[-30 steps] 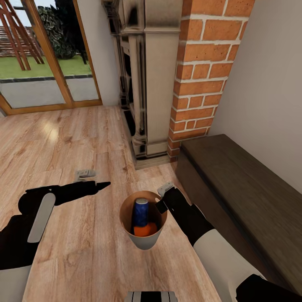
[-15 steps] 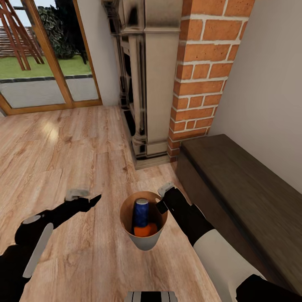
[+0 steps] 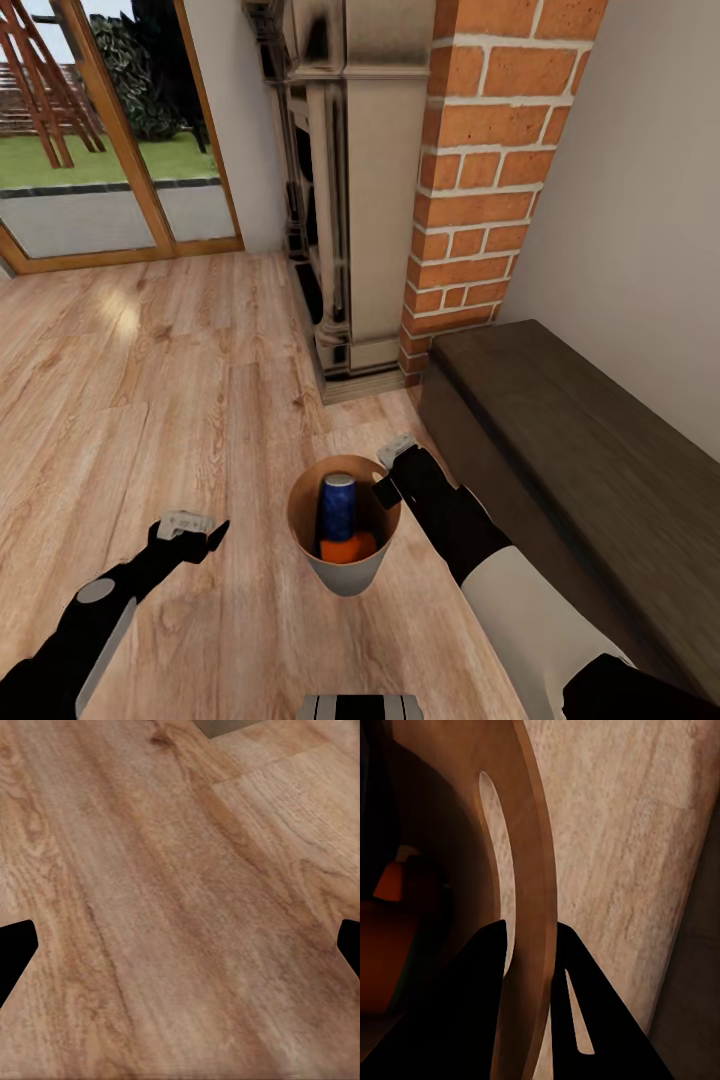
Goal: Put the three can of soda from the living room inside the tash can in the kitchen.
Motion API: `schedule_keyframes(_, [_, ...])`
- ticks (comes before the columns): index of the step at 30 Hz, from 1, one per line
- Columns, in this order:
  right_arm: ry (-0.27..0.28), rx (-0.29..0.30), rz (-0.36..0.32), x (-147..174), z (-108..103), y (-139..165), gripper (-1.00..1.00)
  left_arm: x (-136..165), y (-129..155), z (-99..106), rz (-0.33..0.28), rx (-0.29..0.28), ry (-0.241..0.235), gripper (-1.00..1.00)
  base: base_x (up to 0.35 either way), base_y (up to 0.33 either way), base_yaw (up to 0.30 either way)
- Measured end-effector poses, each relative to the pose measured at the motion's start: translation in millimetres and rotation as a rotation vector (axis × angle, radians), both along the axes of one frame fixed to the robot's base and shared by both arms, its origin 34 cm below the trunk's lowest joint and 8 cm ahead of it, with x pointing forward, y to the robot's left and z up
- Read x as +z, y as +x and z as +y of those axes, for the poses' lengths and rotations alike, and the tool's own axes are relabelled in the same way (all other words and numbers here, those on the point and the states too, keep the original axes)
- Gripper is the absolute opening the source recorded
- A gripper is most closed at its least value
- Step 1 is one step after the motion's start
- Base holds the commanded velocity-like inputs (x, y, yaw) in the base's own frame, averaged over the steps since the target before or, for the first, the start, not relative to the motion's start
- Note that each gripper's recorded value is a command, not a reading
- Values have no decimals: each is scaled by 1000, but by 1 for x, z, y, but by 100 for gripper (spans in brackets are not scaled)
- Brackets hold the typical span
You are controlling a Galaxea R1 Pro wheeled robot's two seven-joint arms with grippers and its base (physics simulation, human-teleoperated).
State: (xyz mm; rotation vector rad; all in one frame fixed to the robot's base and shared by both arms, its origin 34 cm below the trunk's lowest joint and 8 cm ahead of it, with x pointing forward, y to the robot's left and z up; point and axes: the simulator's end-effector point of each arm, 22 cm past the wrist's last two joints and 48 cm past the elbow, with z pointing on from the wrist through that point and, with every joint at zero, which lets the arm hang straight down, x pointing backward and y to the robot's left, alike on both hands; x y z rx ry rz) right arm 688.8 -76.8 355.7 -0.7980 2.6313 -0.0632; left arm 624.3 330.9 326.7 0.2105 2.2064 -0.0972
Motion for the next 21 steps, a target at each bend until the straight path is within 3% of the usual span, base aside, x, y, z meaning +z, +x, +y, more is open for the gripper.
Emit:
schedule_keyframes(13, [5,-7,4,-1,-1,0,-100,-29,-17,7,-16,6,2,100,0,0,0])
schedule_keyframes(21, [31,-71,12,-1,-15,5,-100,-30,-19,8,-17,12,-9,100,0,0,0])
